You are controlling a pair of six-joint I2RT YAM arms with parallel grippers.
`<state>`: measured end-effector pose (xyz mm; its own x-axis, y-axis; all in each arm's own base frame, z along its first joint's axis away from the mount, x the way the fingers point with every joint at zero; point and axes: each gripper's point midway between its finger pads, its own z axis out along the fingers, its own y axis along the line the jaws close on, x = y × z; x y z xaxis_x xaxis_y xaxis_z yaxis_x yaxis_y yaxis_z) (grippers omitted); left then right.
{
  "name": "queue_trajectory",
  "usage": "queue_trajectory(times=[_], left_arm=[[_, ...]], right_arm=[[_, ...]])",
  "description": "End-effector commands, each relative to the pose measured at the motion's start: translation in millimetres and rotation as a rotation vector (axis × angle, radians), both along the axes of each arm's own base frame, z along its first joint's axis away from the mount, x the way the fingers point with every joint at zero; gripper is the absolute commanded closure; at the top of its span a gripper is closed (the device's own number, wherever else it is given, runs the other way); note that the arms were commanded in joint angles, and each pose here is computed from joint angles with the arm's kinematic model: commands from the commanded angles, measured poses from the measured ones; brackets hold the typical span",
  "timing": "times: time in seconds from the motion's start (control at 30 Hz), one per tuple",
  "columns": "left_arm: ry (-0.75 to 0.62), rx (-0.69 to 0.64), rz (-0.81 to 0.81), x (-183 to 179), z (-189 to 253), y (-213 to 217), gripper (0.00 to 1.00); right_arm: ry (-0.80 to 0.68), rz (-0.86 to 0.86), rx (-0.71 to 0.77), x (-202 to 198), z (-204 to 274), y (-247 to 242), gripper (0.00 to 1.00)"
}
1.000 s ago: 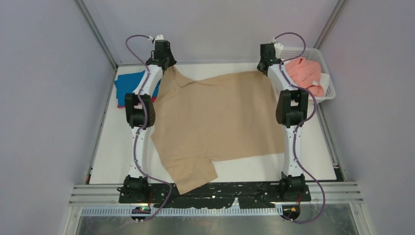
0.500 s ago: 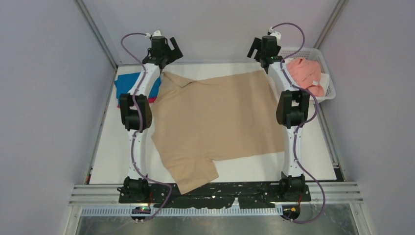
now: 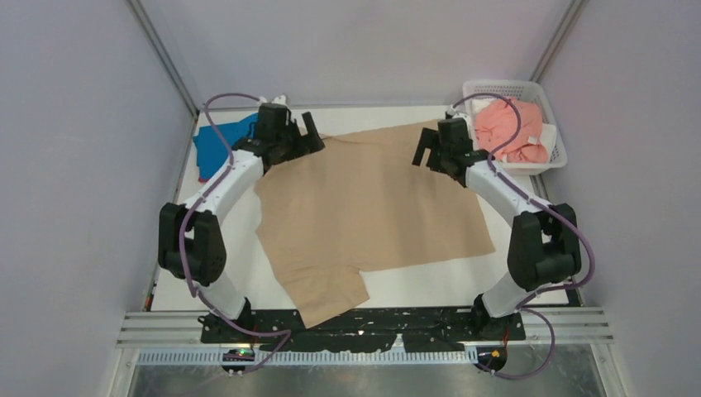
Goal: Fold and stack the t-shirts
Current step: Flatten out the tshirt
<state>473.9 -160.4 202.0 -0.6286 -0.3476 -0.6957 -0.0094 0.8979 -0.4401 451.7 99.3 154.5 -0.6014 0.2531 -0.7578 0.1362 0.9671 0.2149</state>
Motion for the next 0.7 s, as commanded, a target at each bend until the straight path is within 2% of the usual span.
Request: queue_trajectory(times=[0.0, 0.1, 0.27, 0.4, 0.5, 0.67], left_arm=[[0.15, -0.01, -0.088, -80, -55, -14, 0.0], [0.228, -0.013, -0.084, -121, -91, -12, 0.0], [0.314, 0.014, -0.048, -159, -133, 4, 0.0], [0.347, 0.04, -0.014, -172, -153, 15, 0.0], [0.403, 0.132, 0.077, -176, -165, 40, 0.0], [0.46, 0.128, 0.152, -181, -174, 64, 0.0]], right_arm=[[0.141, -0.077, 0.024, -67, -51, -11, 0.05], [0.257, -0.077, 0.035, -116, -96, -15, 0.05], [0.29, -0.102, 0.099, -146, -115, -15, 0.05], [0.338, -0.1, 0.145, -173, -131, -11, 0.05], [0.384, -0.1, 0.149, -196, -143, -14, 0.05], [0.437, -0.073, 0.153, -229, -152, -11, 0.05]])
